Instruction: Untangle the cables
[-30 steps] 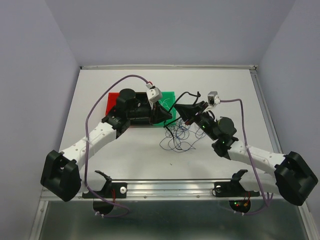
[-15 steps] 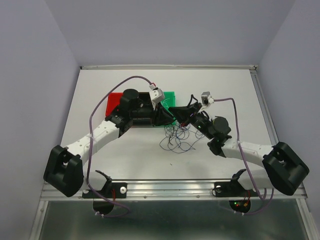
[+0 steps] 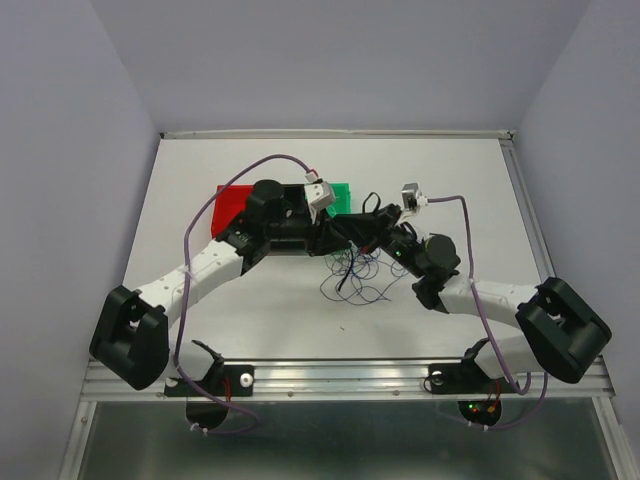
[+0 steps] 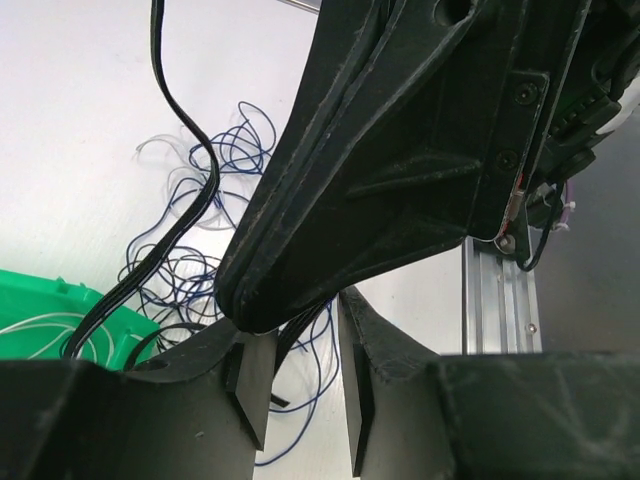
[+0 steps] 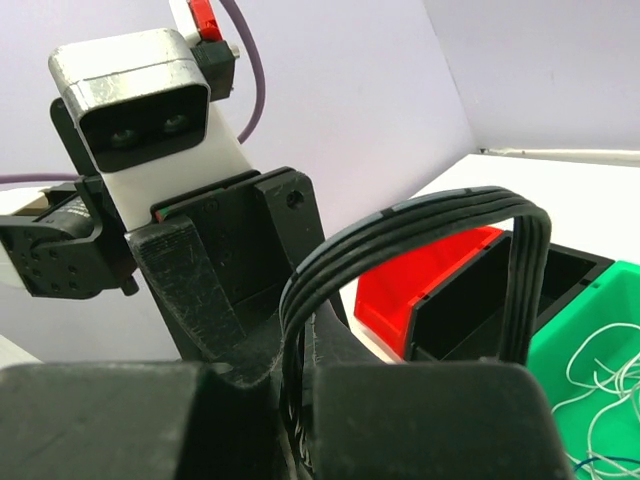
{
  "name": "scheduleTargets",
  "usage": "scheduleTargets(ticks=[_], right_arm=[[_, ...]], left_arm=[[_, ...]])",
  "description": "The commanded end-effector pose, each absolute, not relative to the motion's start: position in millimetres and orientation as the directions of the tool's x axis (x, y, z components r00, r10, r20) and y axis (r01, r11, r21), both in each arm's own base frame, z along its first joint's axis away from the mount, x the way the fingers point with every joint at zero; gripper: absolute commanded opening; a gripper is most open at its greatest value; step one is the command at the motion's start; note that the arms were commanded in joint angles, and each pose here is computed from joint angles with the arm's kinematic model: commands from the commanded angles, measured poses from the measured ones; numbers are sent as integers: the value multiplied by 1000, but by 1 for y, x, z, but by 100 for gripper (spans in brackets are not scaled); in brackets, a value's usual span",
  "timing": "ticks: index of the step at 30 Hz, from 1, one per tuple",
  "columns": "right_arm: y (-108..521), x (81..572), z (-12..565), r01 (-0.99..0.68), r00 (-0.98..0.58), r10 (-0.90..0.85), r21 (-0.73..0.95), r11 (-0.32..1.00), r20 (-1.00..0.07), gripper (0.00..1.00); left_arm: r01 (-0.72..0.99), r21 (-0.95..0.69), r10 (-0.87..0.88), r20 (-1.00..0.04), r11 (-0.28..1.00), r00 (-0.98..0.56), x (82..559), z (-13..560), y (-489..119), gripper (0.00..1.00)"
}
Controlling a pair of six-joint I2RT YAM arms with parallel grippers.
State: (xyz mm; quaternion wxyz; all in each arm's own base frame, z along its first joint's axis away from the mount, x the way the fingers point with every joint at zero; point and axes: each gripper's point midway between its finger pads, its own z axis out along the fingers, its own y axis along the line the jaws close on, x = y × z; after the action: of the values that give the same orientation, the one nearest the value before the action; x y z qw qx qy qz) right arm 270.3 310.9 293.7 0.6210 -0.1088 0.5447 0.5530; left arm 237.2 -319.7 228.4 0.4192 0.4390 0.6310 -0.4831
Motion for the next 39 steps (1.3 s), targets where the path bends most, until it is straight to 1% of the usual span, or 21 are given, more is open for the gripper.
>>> scheduleTargets(ticks=[1, 2, 3, 5, 7, 8, 9, 11, 12, 13, 15, 16, 17, 20, 22, 24, 26, 28, 33, 34, 39], right_arm=[[309, 266, 335, -854, -137, 639, 417, 310, -757, 1], [309, 266, 334, -854, -139, 640, 418, 309, -756, 1], [310, 265, 335, -856, -142, 641, 419, 304, -754, 1], [310, 265, 336, -856, -144, 642, 420, 301, -753, 1], [311, 266, 335, -855, -144, 642, 421, 302, -753, 1], [310, 266, 334, -853, -144, 643, 423, 304, -752, 1], [310, 266, 334, -853, -144, 643, 424, 305, -752, 7], [306, 265, 336, -851, -132, 650, 422, 312, -748, 45], [303, 266, 337, -843, -126, 658, 430, 323, -742, 52], [300, 266, 336, -838, -123, 663, 435, 330, -738, 57], [292, 265, 337, -825, -105, 677, 443, 350, -729, 68], [289, 265, 337, -820, -101, 681, 449, 356, -725, 69], [288, 265, 337, -818, -97, 682, 449, 360, -725, 73], [285, 263, 337, -818, -88, 680, 442, 367, -728, 74], [285, 264, 337, -817, -86, 679, 442, 371, -729, 75], [285, 265, 335, -815, -85, 677, 442, 375, -731, 75], [286, 267, 334, -810, -85, 676, 445, 381, -732, 75], [288, 268, 333, -811, -88, 673, 445, 379, -734, 75], [291, 270, 331, -813, -95, 667, 445, 377, -739, 75], [291, 270, 332, -812, -95, 669, 446, 376, -738, 75], [291, 272, 329, -808, -92, 663, 445, 387, -743, 75]], left_arm=[[977, -175, 121, -974, 125, -190, 236, 246, -324, 35], [977, -174, 123, -974, 123, -189, 236, 246, -325, 31], [977, -173, 124, -974, 122, -188, 236, 246, -325, 31], [978, -176, 127, -974, 113, -190, 234, 245, -326, 23], [978, -176, 128, -974, 110, -189, 233, 246, -327, 9], [977, -175, 129, -973, 119, -190, 234, 247, -327, 0], [977, -169, 126, -975, 127, -185, 236, 248, -326, 0], [973, -149, 112, -979, 178, -170, 240, 254, -321, 0], [967, -147, 102, -980, 210, -171, 244, 258, -317, 0], [950, -126, 79, -985, 284, -154, 254, 267, -310, 0], [916, -125, 50, -987, 381, -156, 270, 275, -292, 0], [900, -120, 35, -988, 419, -148, 277, 281, -283, 0], [868, -101, 7, -993, 486, -120, 288, 293, -266, 0], [805, -69, -30, -998, 589, -64, 297, 319, -237, 0], [784, -32, -52, -999, 619, 0, 292, 343, -225, 0], [760, -21, -46, -999, 650, 11, 290, 353, -217, 0], [700, 9, -37, -998, 714, 51, 293, 375, -201, 0], [630, 44, -41, -992, 775, 119, 295, 410, -182, 0], [508, 79, -31, -978, 858, 205, 293, 449, -149, 0], [478, 96, -27, -970, 873, 243, 291, 468, -142, 0], [400, 133, -20, -934, 907, 355, 273, 528, -120, 0]])
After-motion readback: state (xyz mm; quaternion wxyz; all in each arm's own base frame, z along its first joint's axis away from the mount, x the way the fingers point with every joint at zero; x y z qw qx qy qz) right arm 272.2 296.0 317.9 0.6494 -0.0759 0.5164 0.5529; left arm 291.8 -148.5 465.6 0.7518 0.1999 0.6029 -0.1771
